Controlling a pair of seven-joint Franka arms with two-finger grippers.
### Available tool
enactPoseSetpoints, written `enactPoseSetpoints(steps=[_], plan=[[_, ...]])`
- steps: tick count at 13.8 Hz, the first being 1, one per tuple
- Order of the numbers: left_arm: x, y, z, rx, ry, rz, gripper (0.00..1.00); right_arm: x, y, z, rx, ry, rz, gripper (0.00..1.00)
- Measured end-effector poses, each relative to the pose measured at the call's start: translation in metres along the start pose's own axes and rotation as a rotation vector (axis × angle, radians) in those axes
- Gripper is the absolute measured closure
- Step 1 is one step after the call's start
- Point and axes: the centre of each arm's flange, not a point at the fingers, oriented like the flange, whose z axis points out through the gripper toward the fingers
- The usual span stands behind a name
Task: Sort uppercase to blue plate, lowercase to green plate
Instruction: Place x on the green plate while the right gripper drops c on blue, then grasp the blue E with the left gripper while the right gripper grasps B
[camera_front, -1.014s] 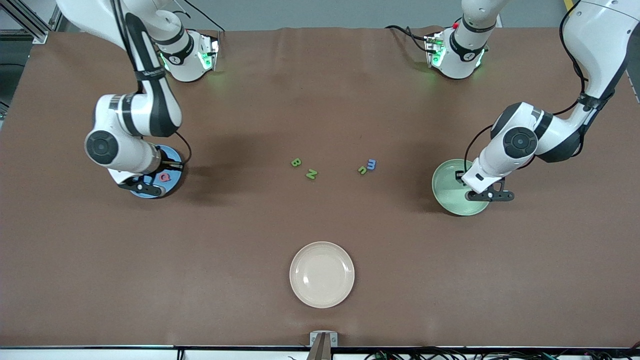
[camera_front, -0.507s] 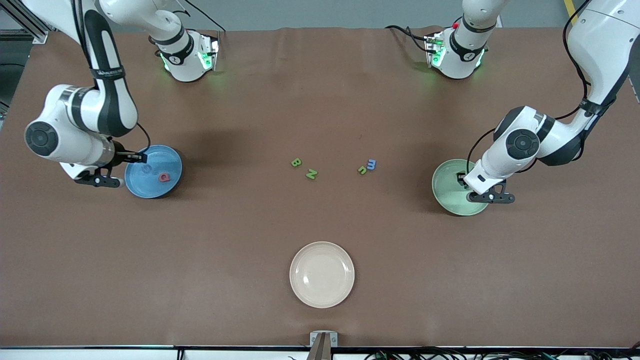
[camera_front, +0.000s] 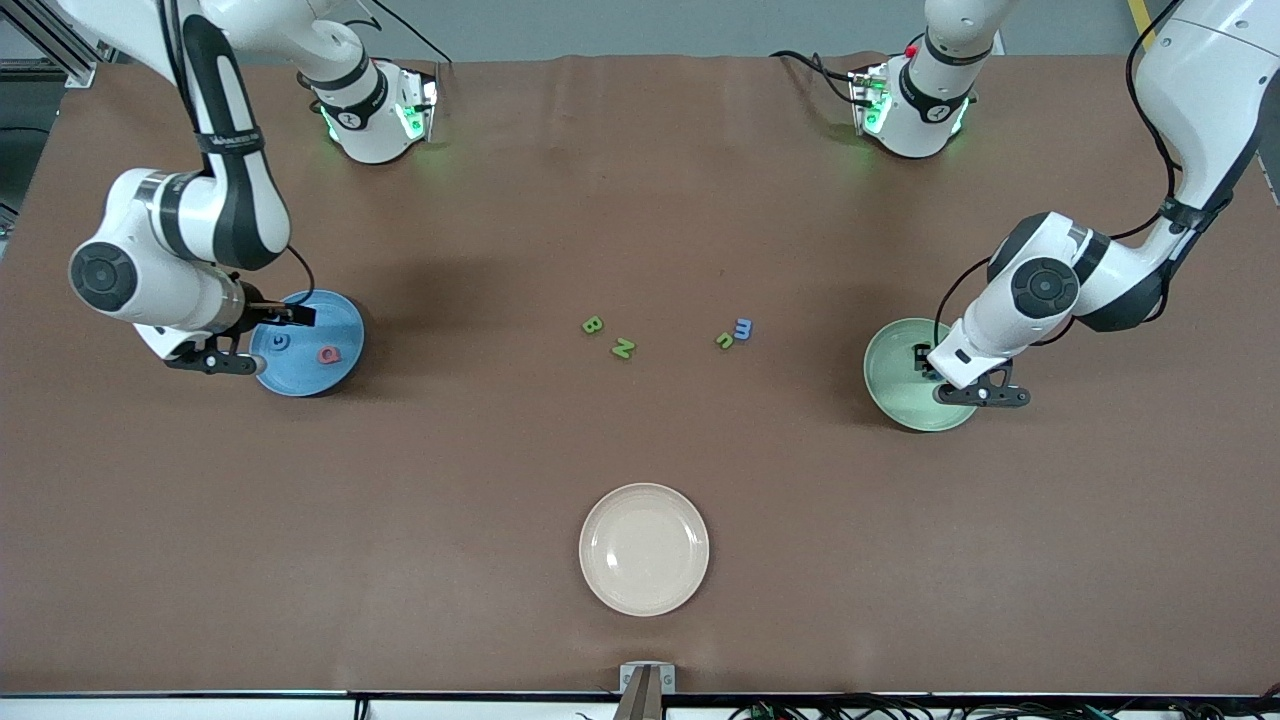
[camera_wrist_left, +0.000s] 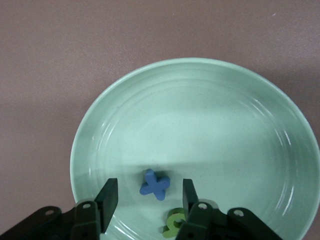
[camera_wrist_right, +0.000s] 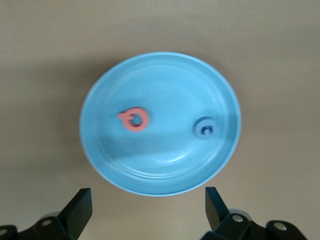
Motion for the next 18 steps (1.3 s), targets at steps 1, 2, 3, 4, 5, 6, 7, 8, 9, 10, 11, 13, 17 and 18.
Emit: enactPoseSetpoints(steps=[1,2,3,4,5,6,7,8,9,10,11,13,17,18], plan=[[0.0,0.002,-0.002,-0.002,0.003,0.004,0.38,-0.002,-0.02,-0.001,0.002,0.004,0.029,0.0],[0.001,0.009,-0.007,-0.006,0.011,0.016,0.38,-0.006,-0.044,-0.003,0.017,0.008,0.065,0.0],[0.001,0.022,-0.014,-0.011,0.02,0.03,0.35,-0.011,-0.07,-0.004,0.035,0.011,0.097,0.0],[0.0,0.037,-0.022,-0.014,0.027,0.033,0.31,-0.016,-0.094,-0.005,0.05,0.018,0.125,0.0],[-0.001,0.055,-0.032,-0.019,0.036,0.024,0.31,-0.022,-0.118,-0.006,0.058,0.031,0.163,0.0],[-0.004,0.073,-0.041,-0.024,0.046,0.01,0.3,-0.028,-0.141,-0.008,0.06,0.049,0.212,0.0],[-0.007,0.092,-0.049,-0.029,0.054,0.002,0.3,-0.037,-0.168,-0.009,0.061,0.073,0.265,0.0],[-0.01,0.109,-0.054,-0.033,0.061,0.012,0.24,-0.048,-0.196,-0.01,0.064,0.1,0.318,0.0],[-0.014,0.125,-0.055,-0.033,0.063,0.037,0.14,-0.061,-0.225,-0.009,0.071,0.129,0.372,0.0],[-0.019,0.143,-0.056,-0.034,0.065,0.067,0.1,-0.075,-0.253,-0.005,0.078,0.159,0.418,0.0],[-0.025,0.162,-0.058,-0.036,0.067,0.1,0.09,-0.088,-0.279,0.001,0.087,0.183,0.46,0.0],[-0.036,0.202,-0.062,-0.047,0.075,0.157,0.0,-0.107,-0.316,0.016,0.117,0.187,0.526,0.0],[-0.053,0.253,-0.06,-0.088,0.058,0.231,0.0,-0.115,-0.378,0.045,0.146,0.202,0.644,0.0],[-0.056,0.262,-0.056,-0.101,0.047,0.244,0.0,-0.116,-0.394,0.055,0.139,0.221,0.67,0.0]])
